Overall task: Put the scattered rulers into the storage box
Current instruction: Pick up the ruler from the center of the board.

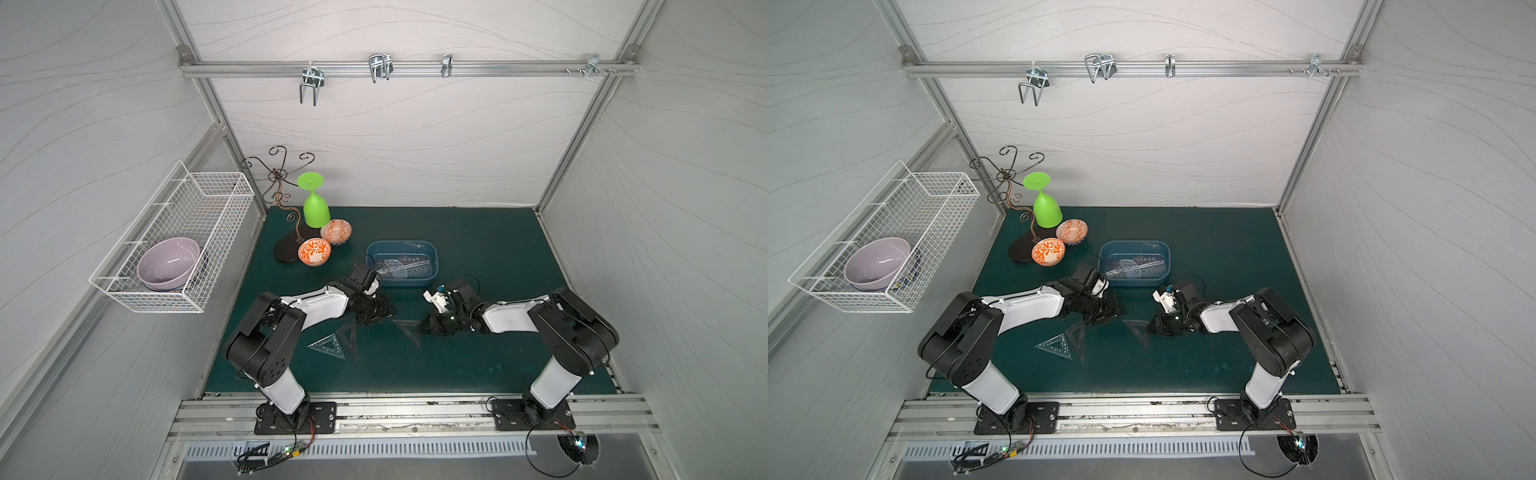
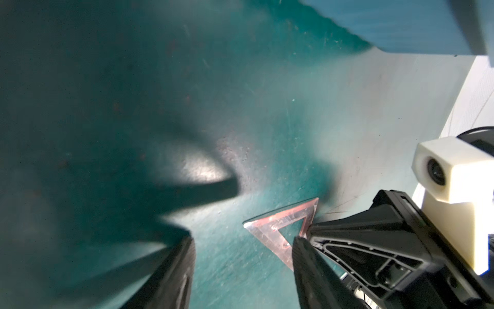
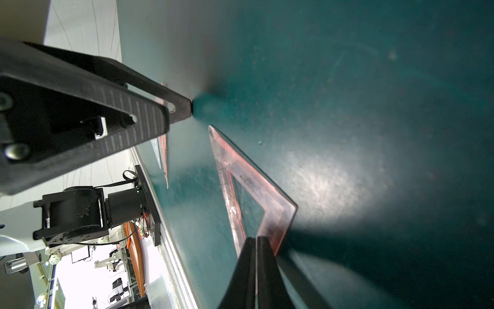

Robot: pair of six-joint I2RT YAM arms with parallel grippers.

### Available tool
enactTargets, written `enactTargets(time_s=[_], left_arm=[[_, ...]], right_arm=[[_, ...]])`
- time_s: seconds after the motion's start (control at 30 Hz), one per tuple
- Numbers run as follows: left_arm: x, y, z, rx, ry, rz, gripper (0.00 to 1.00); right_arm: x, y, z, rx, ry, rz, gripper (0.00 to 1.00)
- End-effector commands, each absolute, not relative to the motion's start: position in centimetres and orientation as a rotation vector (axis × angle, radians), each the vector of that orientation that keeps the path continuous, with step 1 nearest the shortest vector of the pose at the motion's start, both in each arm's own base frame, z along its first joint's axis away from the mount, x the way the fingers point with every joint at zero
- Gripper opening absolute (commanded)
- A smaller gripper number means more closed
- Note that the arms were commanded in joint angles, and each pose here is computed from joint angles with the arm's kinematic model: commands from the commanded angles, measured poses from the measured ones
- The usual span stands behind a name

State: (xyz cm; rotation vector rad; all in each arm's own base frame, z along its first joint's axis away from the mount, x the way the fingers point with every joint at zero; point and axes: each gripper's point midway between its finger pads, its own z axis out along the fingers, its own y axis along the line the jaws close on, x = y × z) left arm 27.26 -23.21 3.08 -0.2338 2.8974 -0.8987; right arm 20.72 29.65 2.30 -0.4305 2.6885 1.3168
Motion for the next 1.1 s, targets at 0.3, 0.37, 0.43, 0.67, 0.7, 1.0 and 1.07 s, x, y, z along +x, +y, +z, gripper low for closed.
enactTargets(time_s=[0.3, 0.37, 0.43, 0.67, 0.7, 1.0, 1.07], left_arm=[[28.0, -25.0, 3.2, -0.209, 2.876, -0.972, 0.63], [28.1, -25.1, 3.2, -0.211, 2.876, -0.977, 0.63], [28.0, -25.2, 3.1, -0.213, 2.878, -0.985, 0.63], [27.7, -25.6, 2.6, -0.206, 2.887, -0.999, 0.63], [27.7, -25.8, 2.5, -0.203, 2.891, -1.002, 0.63], [27.0, -26.1, 1.1, -0.207, 2.921, -1.011, 0.56], [26.8, -26.1, 0.9, -0.207, 2.929, -1.011, 0.53]], right_arm=[[20.4, 29.0, 1.3, -0.441, 2.709, 1.304, 0.09], [20.3, 28.9, 1.1, -0.440, 2.715, 1.303, 0.09], [20.2, 28.8, 1.0, -0.438, 2.720, 1.299, 0.09], [20.1, 28.6, 0.7, -0.436, 2.724, 1.291, 0.09], [20.1, 28.7, 0.8, -0.437, 2.722, 1.295, 0.09], [20.0, 28.6, 0.2, -0.434, 2.738, 1.285, 0.09], [20.0, 28.5, 0.1, -0.431, 2.743, 1.283, 0.09]])
